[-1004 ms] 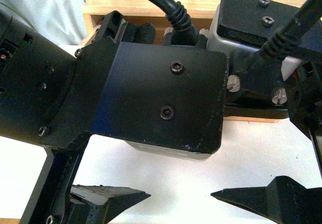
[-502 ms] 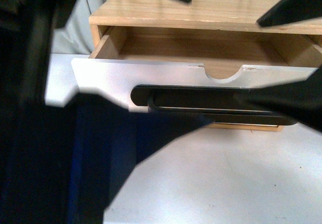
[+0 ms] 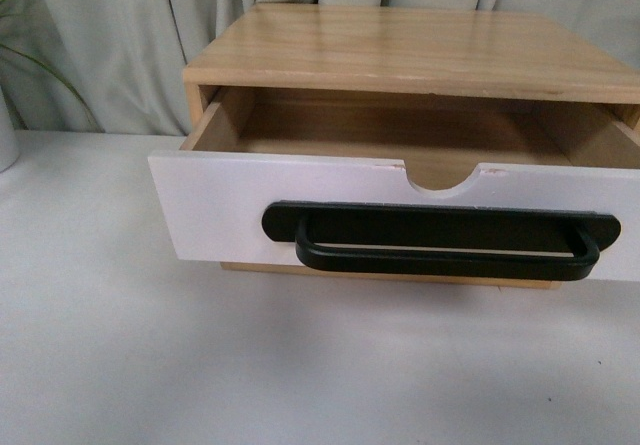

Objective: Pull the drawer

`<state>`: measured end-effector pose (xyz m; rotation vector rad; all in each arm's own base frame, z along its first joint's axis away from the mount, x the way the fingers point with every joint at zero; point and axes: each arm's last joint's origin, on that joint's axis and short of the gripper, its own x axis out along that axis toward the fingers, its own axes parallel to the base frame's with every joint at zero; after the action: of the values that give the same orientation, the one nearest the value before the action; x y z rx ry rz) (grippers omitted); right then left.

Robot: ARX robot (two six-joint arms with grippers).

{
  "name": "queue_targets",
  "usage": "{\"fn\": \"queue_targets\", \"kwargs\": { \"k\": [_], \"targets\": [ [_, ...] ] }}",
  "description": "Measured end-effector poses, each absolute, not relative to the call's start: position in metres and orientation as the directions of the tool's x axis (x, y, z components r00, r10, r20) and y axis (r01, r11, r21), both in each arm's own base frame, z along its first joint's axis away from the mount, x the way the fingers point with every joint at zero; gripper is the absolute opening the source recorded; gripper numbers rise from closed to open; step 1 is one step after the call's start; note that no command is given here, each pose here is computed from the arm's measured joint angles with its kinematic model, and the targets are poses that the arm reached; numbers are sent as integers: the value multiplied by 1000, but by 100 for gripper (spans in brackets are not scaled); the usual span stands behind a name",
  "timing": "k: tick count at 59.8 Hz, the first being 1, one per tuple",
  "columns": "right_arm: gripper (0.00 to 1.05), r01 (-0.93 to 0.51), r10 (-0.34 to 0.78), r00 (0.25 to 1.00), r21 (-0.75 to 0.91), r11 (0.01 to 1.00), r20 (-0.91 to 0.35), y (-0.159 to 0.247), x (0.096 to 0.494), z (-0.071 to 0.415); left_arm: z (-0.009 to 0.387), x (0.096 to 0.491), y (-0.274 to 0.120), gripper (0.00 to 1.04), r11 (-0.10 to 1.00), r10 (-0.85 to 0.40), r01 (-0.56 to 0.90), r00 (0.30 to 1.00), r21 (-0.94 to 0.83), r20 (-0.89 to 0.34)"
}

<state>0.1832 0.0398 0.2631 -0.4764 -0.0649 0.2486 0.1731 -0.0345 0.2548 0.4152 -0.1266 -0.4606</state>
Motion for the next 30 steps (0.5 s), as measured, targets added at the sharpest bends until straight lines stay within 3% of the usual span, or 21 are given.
{"fn": "queue_targets", "kwargs": {
  "k": [16,27,30],
  "targets": [
    [95,73,-44,991,-230,970,126,22,145,236,219,136,-1,98,981,-170,166,985,98,28],
    [95,70,-45,990,-186,980,133,23,144,236,217,134,0,98,986,-164,163,986,28,31],
    [89,28,-14,996,-156,987,89,22,143,235,217,134,0,96,990,-137,136,990,24,27]
  ]
}}
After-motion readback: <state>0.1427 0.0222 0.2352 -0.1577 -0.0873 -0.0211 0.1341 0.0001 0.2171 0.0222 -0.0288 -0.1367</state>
